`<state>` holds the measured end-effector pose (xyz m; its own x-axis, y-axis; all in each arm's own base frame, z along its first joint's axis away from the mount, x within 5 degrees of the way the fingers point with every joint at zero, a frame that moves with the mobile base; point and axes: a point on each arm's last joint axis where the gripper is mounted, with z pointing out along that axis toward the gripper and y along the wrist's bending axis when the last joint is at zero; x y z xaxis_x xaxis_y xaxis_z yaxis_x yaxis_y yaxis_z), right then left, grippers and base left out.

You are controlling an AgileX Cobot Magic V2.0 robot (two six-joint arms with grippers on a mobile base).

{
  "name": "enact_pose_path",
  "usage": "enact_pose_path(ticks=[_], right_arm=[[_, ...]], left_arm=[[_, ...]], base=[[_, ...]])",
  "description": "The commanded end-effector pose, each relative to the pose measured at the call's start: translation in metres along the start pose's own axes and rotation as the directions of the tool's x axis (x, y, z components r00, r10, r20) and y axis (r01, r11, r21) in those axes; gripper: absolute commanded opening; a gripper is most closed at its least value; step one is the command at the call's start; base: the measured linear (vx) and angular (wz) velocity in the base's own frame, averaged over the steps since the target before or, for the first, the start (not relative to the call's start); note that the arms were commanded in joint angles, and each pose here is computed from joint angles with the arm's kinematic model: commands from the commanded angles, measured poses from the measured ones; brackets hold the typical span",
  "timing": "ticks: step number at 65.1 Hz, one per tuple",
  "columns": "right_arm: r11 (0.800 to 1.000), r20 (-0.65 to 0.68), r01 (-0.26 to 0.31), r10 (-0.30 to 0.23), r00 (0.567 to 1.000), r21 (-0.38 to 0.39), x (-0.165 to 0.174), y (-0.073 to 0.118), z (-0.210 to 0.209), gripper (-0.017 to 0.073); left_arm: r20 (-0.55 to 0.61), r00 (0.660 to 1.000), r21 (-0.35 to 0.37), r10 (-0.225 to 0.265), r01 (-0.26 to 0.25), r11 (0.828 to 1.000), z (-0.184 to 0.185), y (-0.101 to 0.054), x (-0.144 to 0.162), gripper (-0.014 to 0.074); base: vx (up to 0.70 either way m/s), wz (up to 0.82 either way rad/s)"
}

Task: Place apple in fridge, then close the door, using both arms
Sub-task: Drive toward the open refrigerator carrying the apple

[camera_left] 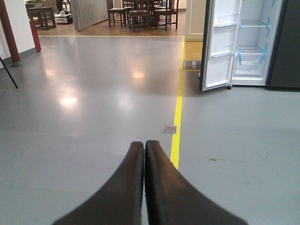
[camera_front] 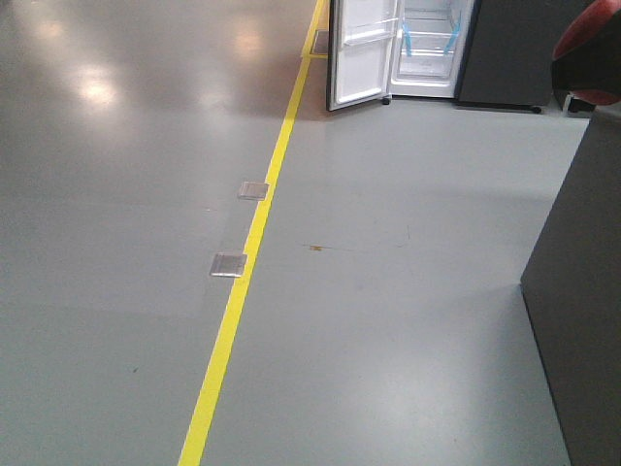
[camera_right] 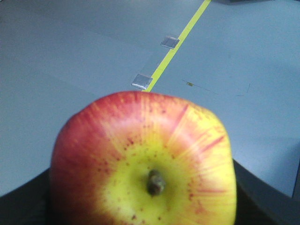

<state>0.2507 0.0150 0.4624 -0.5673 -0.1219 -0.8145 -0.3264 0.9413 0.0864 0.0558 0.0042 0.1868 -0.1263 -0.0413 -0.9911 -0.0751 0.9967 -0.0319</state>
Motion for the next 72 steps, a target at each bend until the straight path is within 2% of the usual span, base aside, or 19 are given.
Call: enact_pose_path(ticks=[1,72], right_arm=[[1.0,0.127,0.013,-0.014,0.992,0.015,-0.0129,0.0053,-0.0187,-0.0007],[1.0,0.125,0.013,-0.014,0.992,0.015,-0.0128,0.0053,-0.0187,-0.0007]], left_arm=[[0.053,0.999,0.01,-0.005,0.004,1.0,0.0009,-0.0005,0.0026,-0.0006],[0.053,0.999,0.01,-0.005,0.004,1.0,0.0009,-0.0005,0.0026,-0.0006]], base=[[0.27,0.0],[0.29,0.01]])
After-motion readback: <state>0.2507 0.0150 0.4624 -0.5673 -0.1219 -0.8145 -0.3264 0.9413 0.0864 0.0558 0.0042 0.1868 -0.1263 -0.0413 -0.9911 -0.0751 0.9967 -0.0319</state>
